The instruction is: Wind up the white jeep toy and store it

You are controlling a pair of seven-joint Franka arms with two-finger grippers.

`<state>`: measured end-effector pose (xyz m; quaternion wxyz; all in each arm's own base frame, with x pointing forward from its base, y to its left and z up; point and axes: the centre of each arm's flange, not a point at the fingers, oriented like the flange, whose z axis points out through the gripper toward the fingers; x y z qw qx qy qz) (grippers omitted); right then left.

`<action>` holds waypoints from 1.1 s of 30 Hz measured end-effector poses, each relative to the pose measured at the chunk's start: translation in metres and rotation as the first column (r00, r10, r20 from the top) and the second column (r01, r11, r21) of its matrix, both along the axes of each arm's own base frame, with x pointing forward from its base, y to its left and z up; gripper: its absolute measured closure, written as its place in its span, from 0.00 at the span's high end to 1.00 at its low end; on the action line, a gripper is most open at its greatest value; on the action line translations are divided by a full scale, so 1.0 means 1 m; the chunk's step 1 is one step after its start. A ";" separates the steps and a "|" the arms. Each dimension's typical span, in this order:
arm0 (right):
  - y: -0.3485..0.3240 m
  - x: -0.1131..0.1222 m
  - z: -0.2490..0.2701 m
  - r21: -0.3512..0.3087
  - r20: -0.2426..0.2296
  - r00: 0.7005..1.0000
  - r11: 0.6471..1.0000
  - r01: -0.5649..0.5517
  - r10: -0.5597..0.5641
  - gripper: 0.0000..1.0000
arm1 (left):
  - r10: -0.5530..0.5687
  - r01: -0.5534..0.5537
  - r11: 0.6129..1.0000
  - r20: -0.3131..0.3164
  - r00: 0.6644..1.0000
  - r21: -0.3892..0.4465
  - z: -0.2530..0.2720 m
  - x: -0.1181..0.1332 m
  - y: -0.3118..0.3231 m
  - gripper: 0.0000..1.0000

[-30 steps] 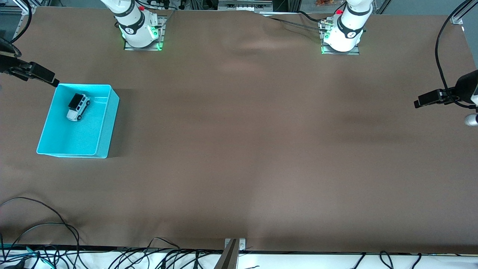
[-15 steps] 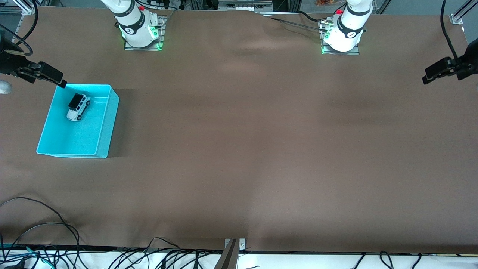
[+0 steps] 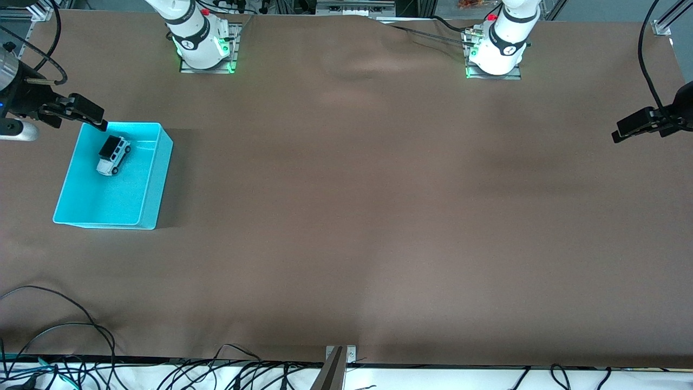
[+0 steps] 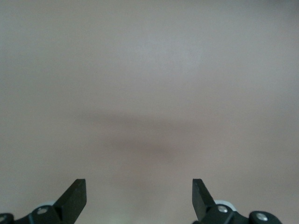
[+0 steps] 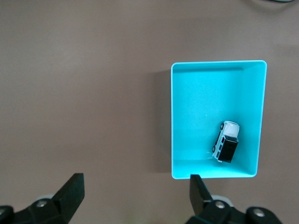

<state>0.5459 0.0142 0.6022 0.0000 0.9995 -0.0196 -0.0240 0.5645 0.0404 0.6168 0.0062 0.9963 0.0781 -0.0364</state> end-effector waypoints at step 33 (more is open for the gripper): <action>-0.001 -0.003 -0.004 0.001 -0.024 0.999 1.000 -0.025 0.025 1.00 | 0.013 -0.009 0.997 0.058 0.998 -0.074 0.008 0.004 -0.003 1.00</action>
